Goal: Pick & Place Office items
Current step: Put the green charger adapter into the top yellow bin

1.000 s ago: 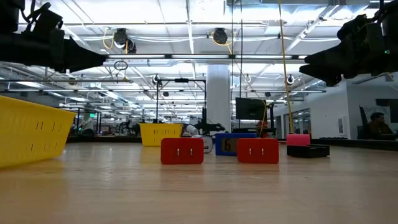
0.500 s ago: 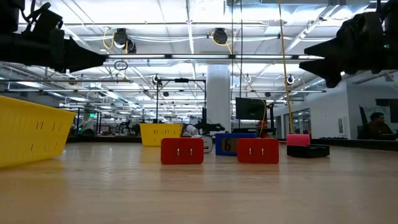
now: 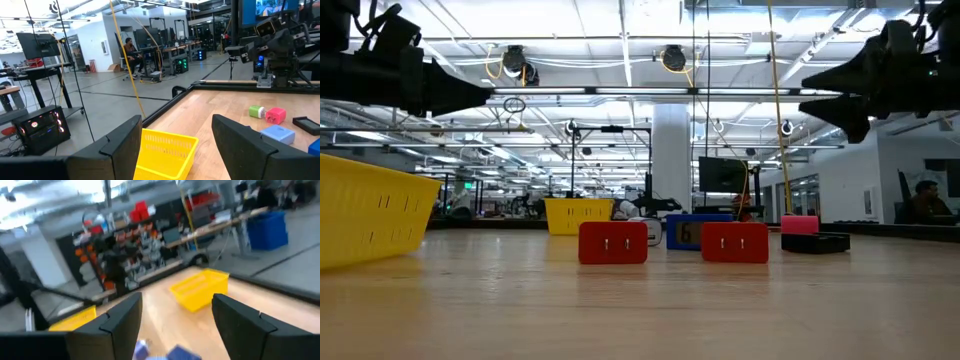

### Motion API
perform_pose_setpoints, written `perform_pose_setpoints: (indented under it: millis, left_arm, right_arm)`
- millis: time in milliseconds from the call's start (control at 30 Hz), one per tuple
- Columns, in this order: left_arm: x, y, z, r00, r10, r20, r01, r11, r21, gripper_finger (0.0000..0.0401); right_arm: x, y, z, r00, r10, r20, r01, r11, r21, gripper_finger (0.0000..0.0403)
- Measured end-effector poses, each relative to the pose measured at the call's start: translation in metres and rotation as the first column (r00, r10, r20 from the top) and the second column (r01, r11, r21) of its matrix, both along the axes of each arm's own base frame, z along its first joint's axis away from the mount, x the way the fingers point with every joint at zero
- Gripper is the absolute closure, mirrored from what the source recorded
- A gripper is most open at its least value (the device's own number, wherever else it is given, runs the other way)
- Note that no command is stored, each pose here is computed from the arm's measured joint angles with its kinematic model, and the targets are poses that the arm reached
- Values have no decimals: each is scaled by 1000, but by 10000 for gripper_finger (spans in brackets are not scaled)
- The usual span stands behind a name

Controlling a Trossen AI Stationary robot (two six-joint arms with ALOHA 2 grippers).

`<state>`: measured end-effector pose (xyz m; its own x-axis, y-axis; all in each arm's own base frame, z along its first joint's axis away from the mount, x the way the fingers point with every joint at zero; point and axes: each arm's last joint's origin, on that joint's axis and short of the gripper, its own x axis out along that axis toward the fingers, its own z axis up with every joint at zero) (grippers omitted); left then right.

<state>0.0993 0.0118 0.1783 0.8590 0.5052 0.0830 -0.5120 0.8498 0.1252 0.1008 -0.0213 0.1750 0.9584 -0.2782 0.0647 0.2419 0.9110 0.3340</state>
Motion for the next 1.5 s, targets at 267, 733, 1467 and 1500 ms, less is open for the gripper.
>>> perform_pose_setpoints:
  millis: [267,733,1467,1500]
  left_arm:
    - [0,0,0,1000,0,0,0,1000,0,160]
    - [0,0,0,1000,0,0,0,1000,0,160]
    - [0,0,0,1000,0,-1,0,1000,0,160]
    - [0,0,0,1000,0,-1,0,1000,0,160]
  right_arm:
    - [17,-4,-24,957,-67,-281,74,997,15,79]
    - [47,-11,-57,774,-77,-628,40,997,-73,89]
    - [60,-3,-74,735,18,-678,-93,993,-75,96]
    - [60,-3,-74,733,15,-680,-96,992,-82,100]
